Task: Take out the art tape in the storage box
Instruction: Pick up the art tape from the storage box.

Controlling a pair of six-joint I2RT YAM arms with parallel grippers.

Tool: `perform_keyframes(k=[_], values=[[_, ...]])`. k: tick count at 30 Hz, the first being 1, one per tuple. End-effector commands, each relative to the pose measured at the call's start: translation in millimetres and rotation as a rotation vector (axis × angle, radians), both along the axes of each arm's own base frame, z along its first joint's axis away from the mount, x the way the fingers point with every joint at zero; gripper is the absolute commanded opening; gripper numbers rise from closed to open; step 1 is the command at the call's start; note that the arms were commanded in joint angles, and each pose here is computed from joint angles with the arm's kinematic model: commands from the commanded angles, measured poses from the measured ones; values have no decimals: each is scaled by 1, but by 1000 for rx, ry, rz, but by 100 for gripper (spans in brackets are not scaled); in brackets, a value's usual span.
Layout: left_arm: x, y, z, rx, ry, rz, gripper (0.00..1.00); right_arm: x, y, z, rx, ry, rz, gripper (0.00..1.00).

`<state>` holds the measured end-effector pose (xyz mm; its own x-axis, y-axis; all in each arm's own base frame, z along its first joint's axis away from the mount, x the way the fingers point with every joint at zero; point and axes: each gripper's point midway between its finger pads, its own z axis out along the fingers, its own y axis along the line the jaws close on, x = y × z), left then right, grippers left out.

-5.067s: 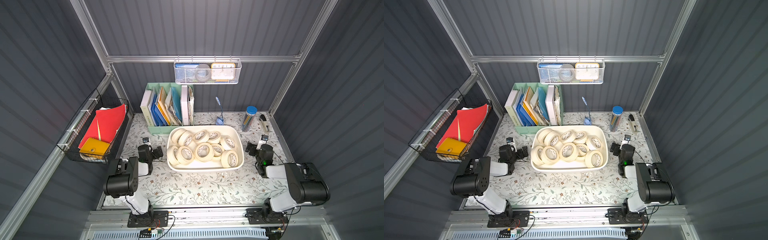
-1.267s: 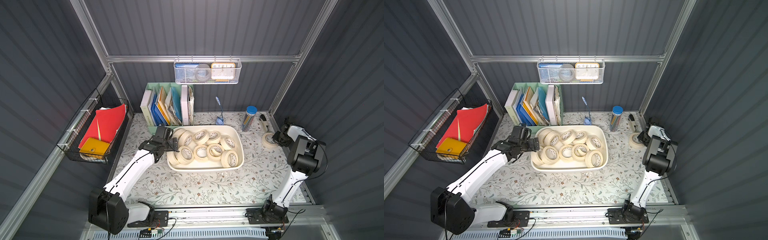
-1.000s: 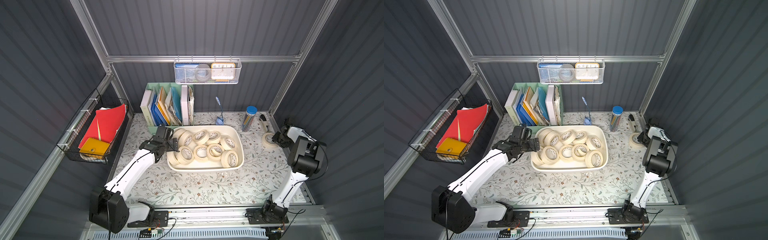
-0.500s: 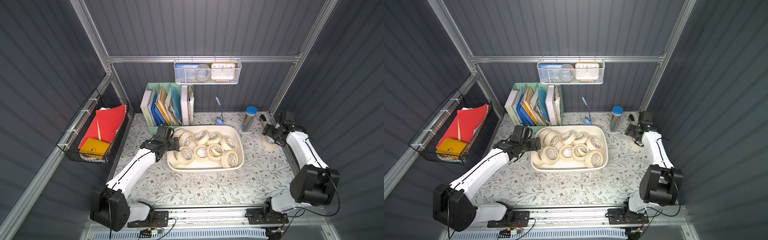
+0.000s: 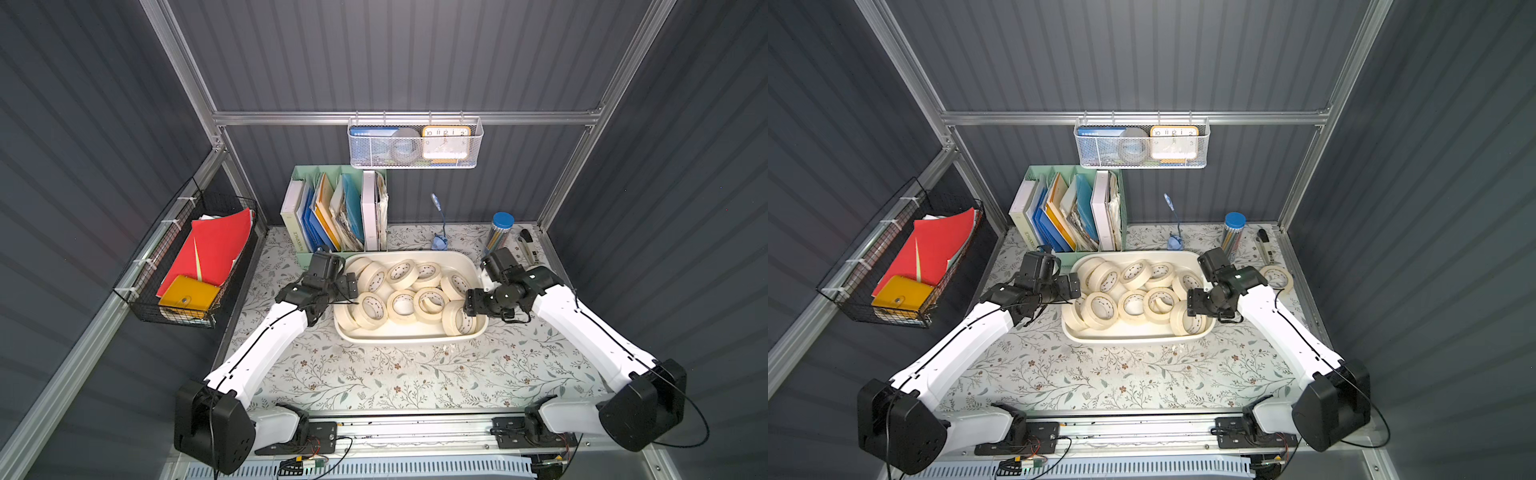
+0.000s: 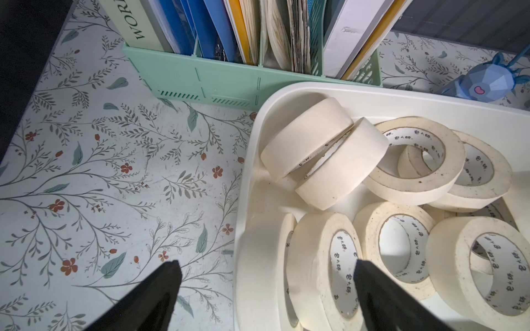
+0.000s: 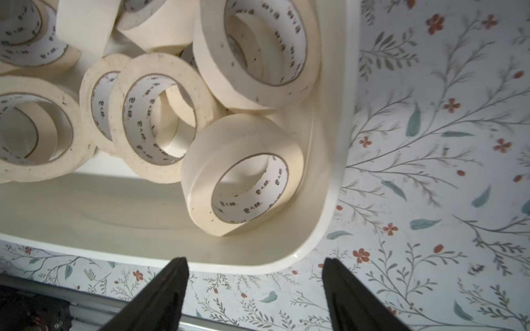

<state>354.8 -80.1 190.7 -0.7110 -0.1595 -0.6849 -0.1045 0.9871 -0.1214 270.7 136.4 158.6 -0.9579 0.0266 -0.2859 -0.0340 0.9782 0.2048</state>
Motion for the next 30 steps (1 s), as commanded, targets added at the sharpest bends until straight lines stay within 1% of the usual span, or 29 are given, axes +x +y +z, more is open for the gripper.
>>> perform_keyframes(k=[1,2,4,9,11,13,14,15,16,17,19,22,23,28,30], values=[[-3,-2,0,-25,-4,6,100,-8,26,-13,77,64,19,78],[-3,-2,-1,-25,-1,7,100,-6,35,-17,127,69,23,77],[-3,-3,-1,-32,-1,5,100,2,46,-25,184,59,10,77],[-5,-3,1,-43,-7,8,100,10,47,-47,149,91,2,77],[-7,-2,-1,-40,-5,16,100,14,48,-56,150,84,-5,77],[-7,-1,-3,-38,-1,23,100,16,51,-61,163,80,-11,76],[-6,-1,-4,-37,0,22,100,18,52,-63,174,75,-19,74],[-6,-1,-5,-37,4,24,100,19,53,-64,181,70,-24,71],[-5,-1,-6,-38,5,23,100,20,54,-66,188,61,-31,64],[-5,-2,-7,-38,6,22,100,22,54,-68,191,53,-36,50],[-4,-3,-8,-39,11,20,100,24,53,-69,193,34,-48,27],[-3,-3,-10,-36,15,20,100,26,51,-68,194,6,-53,4],[-3,-3,-10,-35,17,20,100,27,51,-67,192,3,-53,0],[-3,-2,-11,-32,17,21,100,28,48,-55,173,-16,-35,0],[-2,-2,-10,-30,16,21,100,28,49,-41,174,-17,-20,0]])
